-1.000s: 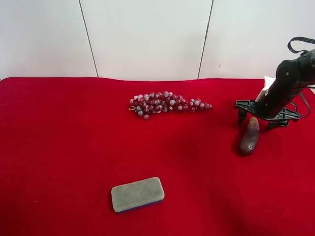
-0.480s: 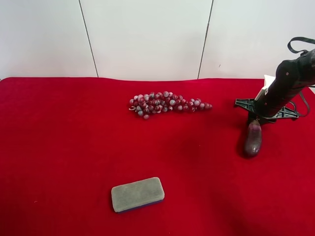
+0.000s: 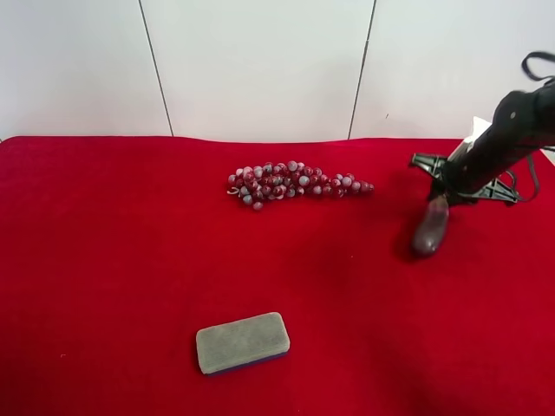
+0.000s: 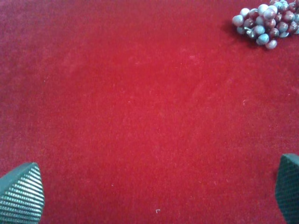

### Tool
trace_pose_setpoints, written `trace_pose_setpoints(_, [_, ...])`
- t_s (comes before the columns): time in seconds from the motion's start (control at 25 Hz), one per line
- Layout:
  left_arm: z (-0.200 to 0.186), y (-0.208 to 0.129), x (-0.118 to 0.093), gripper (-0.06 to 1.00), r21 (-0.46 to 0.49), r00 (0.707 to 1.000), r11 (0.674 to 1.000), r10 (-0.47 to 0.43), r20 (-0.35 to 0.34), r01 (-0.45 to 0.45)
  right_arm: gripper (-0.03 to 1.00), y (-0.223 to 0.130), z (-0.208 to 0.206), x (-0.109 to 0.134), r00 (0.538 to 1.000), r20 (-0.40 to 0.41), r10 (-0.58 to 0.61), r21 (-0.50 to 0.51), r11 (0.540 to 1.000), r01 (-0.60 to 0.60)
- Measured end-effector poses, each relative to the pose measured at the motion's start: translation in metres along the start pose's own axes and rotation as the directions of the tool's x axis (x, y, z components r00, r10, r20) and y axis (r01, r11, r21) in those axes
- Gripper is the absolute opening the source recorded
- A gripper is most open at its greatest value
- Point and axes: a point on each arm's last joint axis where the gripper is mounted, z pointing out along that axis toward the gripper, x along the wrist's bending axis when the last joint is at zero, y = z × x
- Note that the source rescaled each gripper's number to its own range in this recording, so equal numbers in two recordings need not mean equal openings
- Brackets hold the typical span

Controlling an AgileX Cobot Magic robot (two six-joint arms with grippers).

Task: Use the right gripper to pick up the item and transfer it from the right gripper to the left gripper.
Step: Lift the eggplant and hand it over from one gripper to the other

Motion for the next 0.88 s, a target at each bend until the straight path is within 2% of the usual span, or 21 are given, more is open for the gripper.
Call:
trace_pose_setpoints(0.2, [0.000,0.000,0.000,1.00,0.000,1.000,1.000,0.000,0.000,0.000,0.00,0.007,-0.020,0.011,0.987,-0.097,0.129,-0.030,0.991,-0.133])
trace_pose_setpoints(0.28, [0.000,0.000,0.000,1.00,0.000,1.000,1.000,0.000,0.000,0.000,0.00,0.007,-0.026,0.019,0.980,-0.136,0.147,-0.030,0.988,-0.153])
trace_pose_setpoints(0.64, [0.000,0.000,0.000,1.00,0.000,1.000,1.000,0.000,0.000,0.000,0.00,-0.028,-0.042,0.096,0.933,-0.347,0.090,0.018,0.996,-0.089])
trace_pose_setpoints(0.88, [0.000,0.000,0.000,1.00,0.000,1.000,1.000,0.000,0.000,0.000,0.00,-0.053,-0.051,0.136,0.878,-0.459,0.139,0.058,0.990,-0.127])
